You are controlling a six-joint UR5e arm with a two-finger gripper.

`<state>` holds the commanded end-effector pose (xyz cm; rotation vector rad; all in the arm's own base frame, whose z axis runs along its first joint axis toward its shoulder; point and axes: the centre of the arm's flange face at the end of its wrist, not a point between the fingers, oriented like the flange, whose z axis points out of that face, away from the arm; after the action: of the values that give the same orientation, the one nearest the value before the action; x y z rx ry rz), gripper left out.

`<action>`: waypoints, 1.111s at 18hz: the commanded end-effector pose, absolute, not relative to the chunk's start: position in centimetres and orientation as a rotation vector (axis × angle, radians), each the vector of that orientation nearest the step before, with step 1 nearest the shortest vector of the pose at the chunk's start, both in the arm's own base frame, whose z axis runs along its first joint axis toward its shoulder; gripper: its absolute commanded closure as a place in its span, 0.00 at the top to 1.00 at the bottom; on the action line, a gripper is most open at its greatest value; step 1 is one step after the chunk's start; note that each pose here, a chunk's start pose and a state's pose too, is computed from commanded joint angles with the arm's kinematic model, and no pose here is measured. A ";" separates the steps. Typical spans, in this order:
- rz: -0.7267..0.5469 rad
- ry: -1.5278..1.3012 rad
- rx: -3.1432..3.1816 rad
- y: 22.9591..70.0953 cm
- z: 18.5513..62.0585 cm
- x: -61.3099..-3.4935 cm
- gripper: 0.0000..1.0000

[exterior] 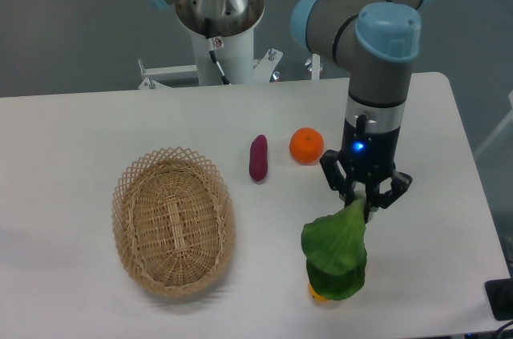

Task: Place the green vegetable in the basket
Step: 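Lift the held green bok choy up off the table with the gripper, then carry the bok choy over to the wicker basket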

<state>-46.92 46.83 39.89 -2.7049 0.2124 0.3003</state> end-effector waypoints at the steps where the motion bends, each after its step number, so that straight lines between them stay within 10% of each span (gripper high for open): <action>1: 0.300 0.212 -2.705 46.8 39.8 -46.9 0.22; 20: 0.325 0.050 -2.813 51.6 38.3 -40.5 0.22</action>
<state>-40.49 51.61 38.27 -2.8127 0.0501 0.3253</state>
